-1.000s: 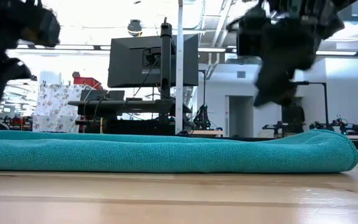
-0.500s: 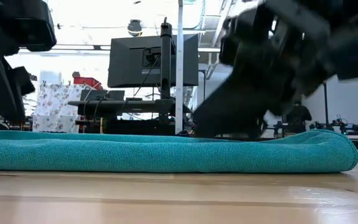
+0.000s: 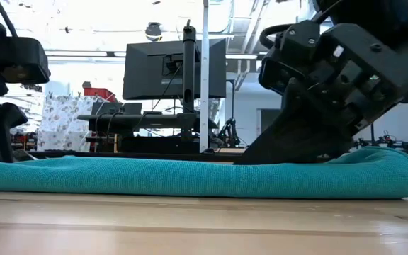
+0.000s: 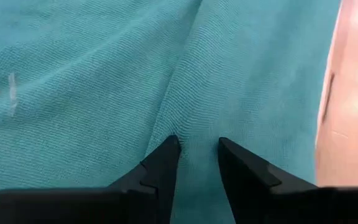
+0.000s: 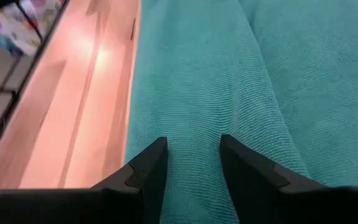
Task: Roll towel
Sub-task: Roll the blue towel
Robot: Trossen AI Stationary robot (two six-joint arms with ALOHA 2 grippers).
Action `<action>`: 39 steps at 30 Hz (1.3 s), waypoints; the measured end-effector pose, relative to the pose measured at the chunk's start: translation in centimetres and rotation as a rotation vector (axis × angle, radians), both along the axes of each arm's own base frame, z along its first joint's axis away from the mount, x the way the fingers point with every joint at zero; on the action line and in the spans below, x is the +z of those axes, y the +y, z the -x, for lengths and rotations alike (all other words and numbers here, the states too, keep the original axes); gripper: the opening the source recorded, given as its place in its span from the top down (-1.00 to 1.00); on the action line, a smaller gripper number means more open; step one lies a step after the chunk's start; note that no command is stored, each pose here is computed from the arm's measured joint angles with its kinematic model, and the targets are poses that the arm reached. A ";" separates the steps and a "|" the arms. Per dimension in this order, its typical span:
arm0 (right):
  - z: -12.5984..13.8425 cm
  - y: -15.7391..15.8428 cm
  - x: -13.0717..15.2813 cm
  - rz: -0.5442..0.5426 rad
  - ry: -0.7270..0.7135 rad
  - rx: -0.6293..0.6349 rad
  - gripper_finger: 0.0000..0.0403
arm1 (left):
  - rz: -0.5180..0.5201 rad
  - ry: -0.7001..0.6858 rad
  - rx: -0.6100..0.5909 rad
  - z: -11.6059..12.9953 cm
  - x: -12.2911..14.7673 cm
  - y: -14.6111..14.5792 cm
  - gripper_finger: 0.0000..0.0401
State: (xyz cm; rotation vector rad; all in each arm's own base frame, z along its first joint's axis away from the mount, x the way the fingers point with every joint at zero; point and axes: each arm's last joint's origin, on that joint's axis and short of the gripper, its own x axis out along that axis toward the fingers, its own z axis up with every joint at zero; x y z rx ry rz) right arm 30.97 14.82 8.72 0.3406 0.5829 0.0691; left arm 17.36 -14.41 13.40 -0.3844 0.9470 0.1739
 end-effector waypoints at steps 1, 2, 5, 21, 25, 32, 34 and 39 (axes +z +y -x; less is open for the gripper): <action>0.0 -0.2 0.5 0.009 -0.005 0.007 0.29 | 0.008 -0.005 -0.016 -0.3 0.5 -0.2 0.49; -0.1 -0.4 1.1 0.018 -0.019 0.017 0.29 | 0.011 -0.022 -0.031 -0.7 1.1 -0.3 0.49; -0.3 -1.2 3.9 0.056 -0.102 0.036 0.29 | 0.016 -0.093 -0.082 -1.9 3.4 -1.0 0.49; 4.0 -2.8 18.2 0.323 0.051 0.259 0.29 | -0.179 -0.007 -0.310 -5.8 13.3 -0.6 0.39; 5.1 0.2 17.5 0.381 0.118 0.253 0.29 | -0.196 0.027 -0.328 -4.9 13.5 -3.2 0.30; 5.6 5.5 12.1 0.388 0.245 0.213 0.20 | -0.201 0.140 -0.329 -3.7 8.9 -8.5 0.23; 5.5 6.5 10.8 0.379 0.256 0.197 0.13 | -0.195 0.158 -0.312 -3.7 7.8 -9.3 0.22; 5.4 7.0 9.4 0.358 0.290 0.158 -0.07 | -0.213 0.198 -0.286 -4.1 7.3 -10.8 0.21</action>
